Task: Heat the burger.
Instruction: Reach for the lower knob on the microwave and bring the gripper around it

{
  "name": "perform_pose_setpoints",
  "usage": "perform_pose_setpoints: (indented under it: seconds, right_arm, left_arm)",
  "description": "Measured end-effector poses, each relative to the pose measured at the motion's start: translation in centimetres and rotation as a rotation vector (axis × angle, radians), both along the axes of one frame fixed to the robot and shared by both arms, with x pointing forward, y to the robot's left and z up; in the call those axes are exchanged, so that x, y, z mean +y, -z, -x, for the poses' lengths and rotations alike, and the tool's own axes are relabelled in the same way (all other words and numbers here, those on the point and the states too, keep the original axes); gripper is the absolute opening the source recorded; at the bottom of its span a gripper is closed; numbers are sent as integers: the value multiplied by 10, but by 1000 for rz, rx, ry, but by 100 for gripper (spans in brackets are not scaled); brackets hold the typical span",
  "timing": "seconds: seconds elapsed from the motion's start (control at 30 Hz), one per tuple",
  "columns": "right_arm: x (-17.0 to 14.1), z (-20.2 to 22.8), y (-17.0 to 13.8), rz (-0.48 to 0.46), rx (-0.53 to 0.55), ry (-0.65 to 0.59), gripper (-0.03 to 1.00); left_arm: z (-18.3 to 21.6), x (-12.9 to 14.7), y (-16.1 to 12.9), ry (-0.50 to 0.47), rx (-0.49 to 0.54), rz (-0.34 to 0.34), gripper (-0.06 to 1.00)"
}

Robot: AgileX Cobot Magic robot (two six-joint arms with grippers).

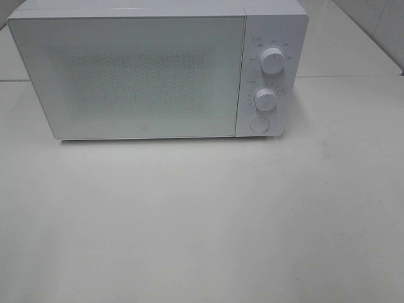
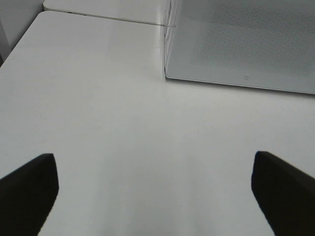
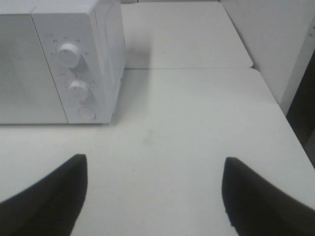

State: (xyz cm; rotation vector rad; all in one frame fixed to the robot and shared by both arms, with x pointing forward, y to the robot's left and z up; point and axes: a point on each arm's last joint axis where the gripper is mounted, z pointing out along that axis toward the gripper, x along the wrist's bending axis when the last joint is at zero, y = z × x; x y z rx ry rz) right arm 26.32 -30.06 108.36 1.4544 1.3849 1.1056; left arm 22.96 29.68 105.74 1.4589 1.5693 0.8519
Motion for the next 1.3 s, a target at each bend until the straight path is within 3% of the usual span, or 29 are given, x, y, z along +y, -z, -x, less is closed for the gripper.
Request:
perform_pose_setpoints:
  seconds: [1.0,1.3]
  right_arm:
    - [9,-135,24,3,7,-33,75]
    - [12,-172,37,-1,-79,-49,75]
  left_arm:
    - [0,0,1,0,2,0,99]
    - [0,0,1,0,2,0,99]
